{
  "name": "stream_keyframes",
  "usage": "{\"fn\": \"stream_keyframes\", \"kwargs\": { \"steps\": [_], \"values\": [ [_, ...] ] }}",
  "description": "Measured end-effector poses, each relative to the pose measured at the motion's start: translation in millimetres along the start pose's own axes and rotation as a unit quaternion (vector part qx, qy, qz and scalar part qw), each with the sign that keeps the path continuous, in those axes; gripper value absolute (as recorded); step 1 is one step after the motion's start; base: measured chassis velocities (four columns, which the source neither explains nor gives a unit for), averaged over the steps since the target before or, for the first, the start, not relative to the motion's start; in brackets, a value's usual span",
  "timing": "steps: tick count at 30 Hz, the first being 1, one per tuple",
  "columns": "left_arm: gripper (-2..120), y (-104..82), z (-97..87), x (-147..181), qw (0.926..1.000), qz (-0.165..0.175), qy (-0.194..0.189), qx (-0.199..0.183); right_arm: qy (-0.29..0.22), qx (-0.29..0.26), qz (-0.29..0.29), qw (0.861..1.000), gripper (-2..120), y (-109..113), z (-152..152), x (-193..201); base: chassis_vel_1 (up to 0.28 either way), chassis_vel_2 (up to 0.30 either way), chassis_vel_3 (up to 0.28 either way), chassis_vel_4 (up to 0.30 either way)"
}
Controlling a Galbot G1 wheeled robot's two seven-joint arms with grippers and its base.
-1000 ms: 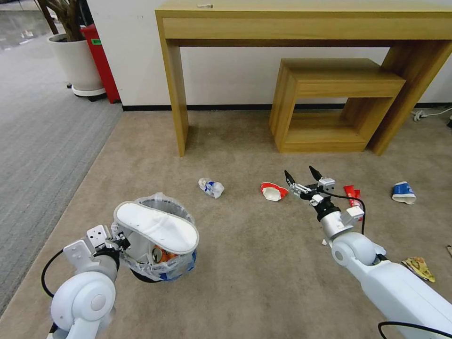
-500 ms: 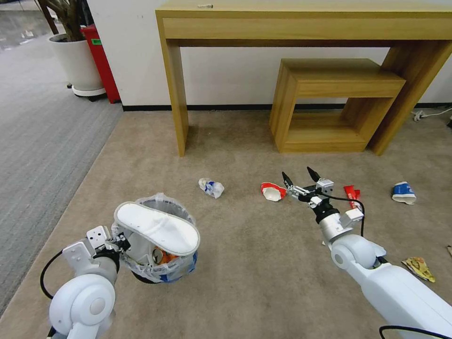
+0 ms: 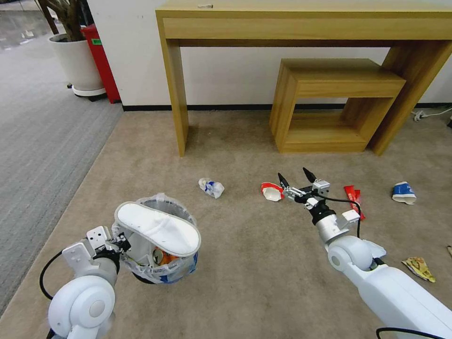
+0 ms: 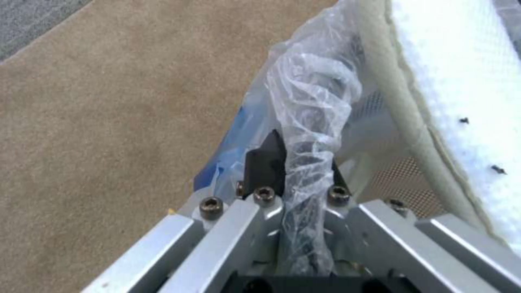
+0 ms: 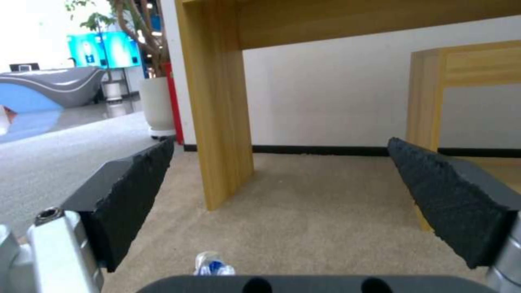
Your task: Pick up the trash bin and place the garbage on the floor into it.
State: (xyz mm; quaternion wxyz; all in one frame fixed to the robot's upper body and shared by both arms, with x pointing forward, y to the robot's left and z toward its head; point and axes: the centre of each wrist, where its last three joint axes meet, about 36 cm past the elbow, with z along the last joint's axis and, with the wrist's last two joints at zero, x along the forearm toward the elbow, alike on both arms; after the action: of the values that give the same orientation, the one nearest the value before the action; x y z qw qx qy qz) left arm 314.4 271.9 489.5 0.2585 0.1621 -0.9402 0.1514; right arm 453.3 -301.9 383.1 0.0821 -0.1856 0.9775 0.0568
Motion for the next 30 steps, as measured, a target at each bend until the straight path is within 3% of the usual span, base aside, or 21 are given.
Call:
{"fn": "stream_keyframes", "kwargs": {
  "steps": [19, 24, 30],
  "values": [
    [1, -0.8, 0.9, 0, 1.0000, 0.001, 0.001, -0.001, 0.006, 0.002, -0.011, 1.000, 100, 6, 2, 6, 0.000, 0.000, 0.000, 0.000],
    [1, -1.0, 1.9, -2, 1.0000, 0.001, 0.003, -0.002, 0.014, 0.003, -0.041, 0.999, 100, 18, 4, 10, 0.000, 0.000, 0.000, 0.000],
    [1, -1.5, 2.9, -2, 1.0000, 0.001, 0.004, -0.006, 0.021, -0.001, -0.117, 0.993, 100, 44, 2, 10, 0.000, 0.000, 0.000, 0.000]
  ]
}}
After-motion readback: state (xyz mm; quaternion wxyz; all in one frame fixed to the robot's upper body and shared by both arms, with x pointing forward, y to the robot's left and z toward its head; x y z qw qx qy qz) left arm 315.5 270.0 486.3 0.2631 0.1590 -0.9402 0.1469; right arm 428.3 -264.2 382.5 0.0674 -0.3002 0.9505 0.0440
